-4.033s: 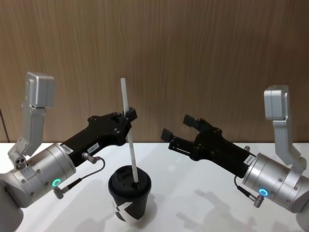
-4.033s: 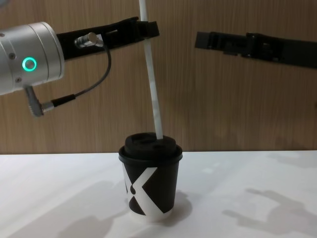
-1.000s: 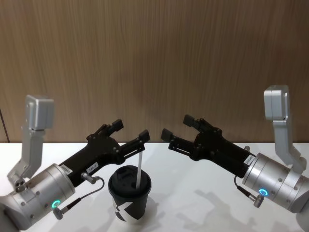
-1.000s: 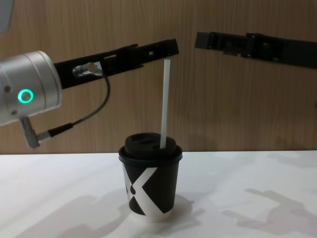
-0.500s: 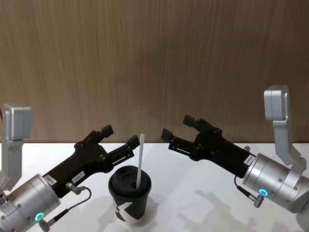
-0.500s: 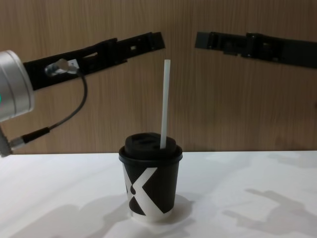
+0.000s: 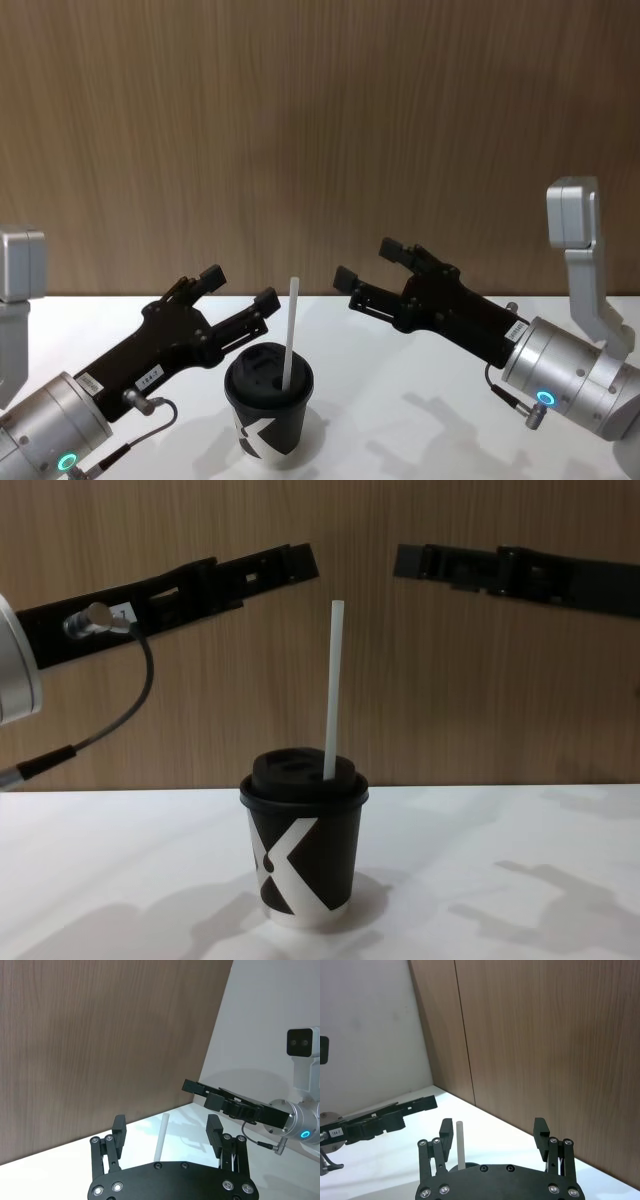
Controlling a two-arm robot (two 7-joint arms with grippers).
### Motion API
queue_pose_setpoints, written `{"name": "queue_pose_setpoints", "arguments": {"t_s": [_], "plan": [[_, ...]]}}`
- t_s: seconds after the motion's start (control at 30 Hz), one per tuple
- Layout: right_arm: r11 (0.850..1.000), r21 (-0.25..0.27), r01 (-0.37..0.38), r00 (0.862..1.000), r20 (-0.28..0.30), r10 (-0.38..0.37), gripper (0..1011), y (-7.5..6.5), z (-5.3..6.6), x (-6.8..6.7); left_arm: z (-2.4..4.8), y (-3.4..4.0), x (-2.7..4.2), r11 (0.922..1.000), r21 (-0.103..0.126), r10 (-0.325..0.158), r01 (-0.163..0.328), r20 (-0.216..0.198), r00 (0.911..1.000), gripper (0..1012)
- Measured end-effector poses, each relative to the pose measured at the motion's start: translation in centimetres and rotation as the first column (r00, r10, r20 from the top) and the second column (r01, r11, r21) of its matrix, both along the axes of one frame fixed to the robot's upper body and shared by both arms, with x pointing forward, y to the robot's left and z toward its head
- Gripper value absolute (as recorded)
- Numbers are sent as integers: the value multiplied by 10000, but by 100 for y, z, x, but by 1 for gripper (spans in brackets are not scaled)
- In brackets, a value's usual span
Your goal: Pick up the straw with one hand, pass it to the other hand, and insert it into the cup.
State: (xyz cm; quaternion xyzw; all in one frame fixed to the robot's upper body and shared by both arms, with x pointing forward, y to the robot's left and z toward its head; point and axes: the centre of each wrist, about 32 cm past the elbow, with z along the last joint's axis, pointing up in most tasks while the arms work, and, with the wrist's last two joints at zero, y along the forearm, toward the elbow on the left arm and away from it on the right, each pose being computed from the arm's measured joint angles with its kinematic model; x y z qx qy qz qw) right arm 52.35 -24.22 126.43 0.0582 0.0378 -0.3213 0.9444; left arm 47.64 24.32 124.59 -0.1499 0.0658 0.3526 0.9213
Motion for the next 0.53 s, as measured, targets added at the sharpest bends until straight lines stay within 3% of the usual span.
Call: {"name": "queue_pose_setpoints", "arguments": {"t_s": [0.53], "plan": [[10000, -1, 0, 10000, -1, 0, 1001, 0, 0, 0, -6, 21, -34, 10000, -20, -9, 9, 13, 10000, 1003]]}}
